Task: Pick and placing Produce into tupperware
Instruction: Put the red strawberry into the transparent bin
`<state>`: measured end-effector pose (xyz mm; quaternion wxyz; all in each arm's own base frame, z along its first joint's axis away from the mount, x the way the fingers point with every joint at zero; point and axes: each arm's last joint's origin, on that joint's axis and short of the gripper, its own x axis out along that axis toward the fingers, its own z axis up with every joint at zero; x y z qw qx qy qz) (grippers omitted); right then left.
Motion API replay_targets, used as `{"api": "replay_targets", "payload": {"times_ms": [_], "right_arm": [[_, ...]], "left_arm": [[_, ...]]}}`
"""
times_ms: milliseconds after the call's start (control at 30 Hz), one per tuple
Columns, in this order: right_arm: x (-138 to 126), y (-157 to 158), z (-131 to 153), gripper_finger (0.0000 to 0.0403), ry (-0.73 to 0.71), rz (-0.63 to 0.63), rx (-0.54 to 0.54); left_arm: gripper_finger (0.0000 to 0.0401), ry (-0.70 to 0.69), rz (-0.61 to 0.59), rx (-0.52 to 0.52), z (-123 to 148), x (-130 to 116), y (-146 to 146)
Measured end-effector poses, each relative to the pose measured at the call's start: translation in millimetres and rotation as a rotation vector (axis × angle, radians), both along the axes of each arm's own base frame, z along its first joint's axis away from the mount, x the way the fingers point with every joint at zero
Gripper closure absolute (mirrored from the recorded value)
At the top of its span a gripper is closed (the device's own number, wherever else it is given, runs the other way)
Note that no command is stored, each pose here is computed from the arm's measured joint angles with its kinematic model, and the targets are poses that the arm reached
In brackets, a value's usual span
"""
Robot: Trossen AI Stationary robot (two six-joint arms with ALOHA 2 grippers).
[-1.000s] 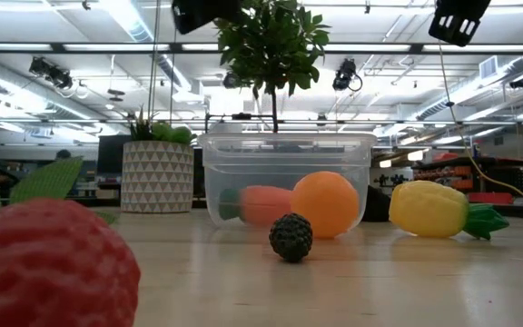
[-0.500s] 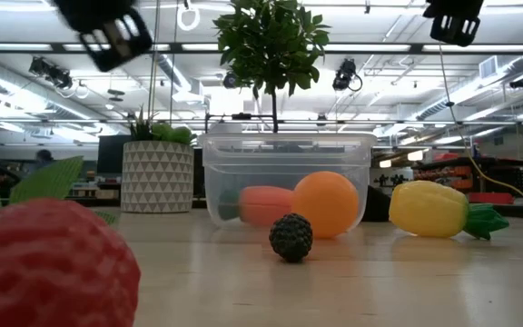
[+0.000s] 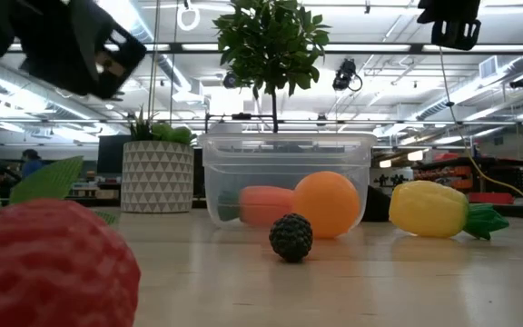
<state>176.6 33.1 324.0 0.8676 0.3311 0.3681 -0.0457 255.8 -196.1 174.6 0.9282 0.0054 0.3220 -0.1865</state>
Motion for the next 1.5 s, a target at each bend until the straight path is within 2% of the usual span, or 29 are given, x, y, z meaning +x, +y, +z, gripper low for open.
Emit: {"api": "replay_targets", "payload": {"times_ms": [167,333,567,767,1000,1500], "right_arm": [[1,1,-1,0.0325,0.005,0.006,-0.003],[1,1,-1,0.0325,0.002,0.022,-0.021],[1,2,-1,0.0325,-0.003,0.082,-0.031],[0,7,-1,0.0325,-0.006,0.126,-0.032],[-2,15,-1,0.0325,-0.003,0.159,-0.022],[-2,16,-1,0.0325,-0.001,0.132,-0.02]], "left_arm": [[0.0222,-0.035,-0.036,-0.04,-19,5,-17],[0.0233,-0.039,-0.049,-0.052,-32,7,-29],[0.0242,-0.066,-0.063,-0.004,-35,34,-40],[0.024,-0.028,-0.101,-0.039,-38,52,-42],[0.0241,0.043,-0.141,-0.061,-42,50,-40],[0.0244,0.071,-0.136,-0.053,-44,49,-38]]}}
